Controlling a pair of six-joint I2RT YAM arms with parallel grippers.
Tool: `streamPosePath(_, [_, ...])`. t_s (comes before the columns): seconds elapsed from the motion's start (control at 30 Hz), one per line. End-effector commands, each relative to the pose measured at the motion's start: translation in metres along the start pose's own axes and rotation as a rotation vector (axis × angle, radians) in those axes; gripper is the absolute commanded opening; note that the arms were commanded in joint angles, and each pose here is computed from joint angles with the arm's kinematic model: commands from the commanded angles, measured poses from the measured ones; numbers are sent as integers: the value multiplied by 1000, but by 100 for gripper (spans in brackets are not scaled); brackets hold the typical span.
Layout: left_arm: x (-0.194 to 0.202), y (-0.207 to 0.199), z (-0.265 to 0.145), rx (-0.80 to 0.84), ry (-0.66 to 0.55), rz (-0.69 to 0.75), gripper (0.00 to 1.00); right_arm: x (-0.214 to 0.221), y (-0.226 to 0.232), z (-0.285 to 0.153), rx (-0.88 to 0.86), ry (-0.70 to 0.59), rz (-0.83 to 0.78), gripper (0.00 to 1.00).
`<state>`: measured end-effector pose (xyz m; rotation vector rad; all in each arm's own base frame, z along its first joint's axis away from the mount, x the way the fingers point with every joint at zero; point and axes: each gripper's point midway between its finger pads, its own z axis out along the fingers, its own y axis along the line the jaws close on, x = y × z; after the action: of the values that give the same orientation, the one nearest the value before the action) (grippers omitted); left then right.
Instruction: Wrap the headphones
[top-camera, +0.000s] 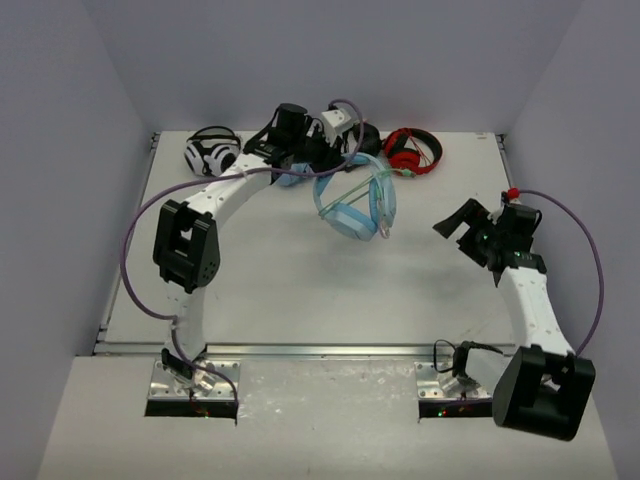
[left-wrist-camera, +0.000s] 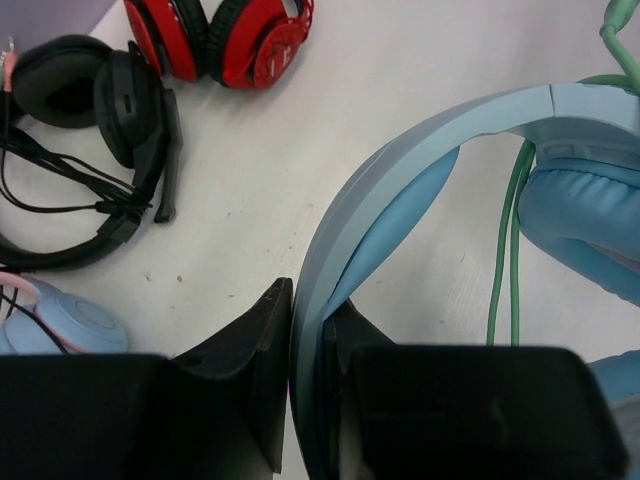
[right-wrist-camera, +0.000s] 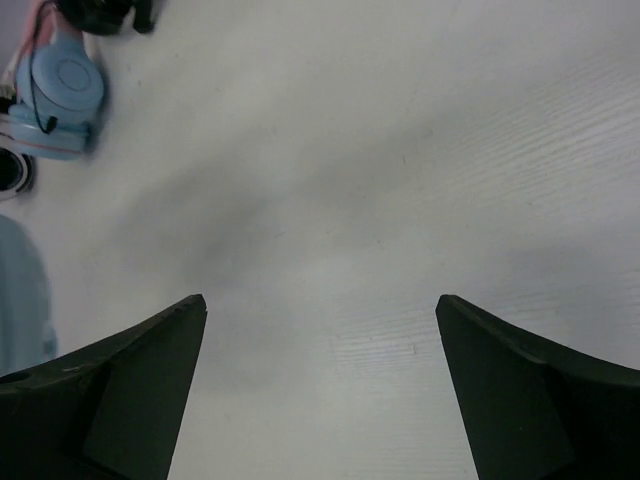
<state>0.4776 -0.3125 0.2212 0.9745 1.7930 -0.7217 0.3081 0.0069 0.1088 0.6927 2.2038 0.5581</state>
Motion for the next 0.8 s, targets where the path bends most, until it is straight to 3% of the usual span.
streamPosePath(0.0, [-22, -11, 2, 112, -41, 93, 8, -28, 6, -33, 51, -157, -53, 99])
streamPosePath(0.1, [0, -14, 15, 181, -2, 134, 7, -34, 21, -60, 7, -226, -126, 99])
streamPosePath(0.13, [4, -16, 17, 204, 9, 138, 2, -33, 28, -71, -26, -248, -156, 99])
streamPosePath(0.3, [39, -14, 44, 294, 71, 136, 0, -21, 43, -89, -123, -275, -231, 99])
streamPosePath(0.57, [79, -12, 102, 245, 185, 298, 0, 10, 81, -95, -392, -172, -253, 99])
streamPosePath(0.77, [103, -15, 119, 302, 195, 327, 1, 19, 81, -89, -408, -129, -257, 99])
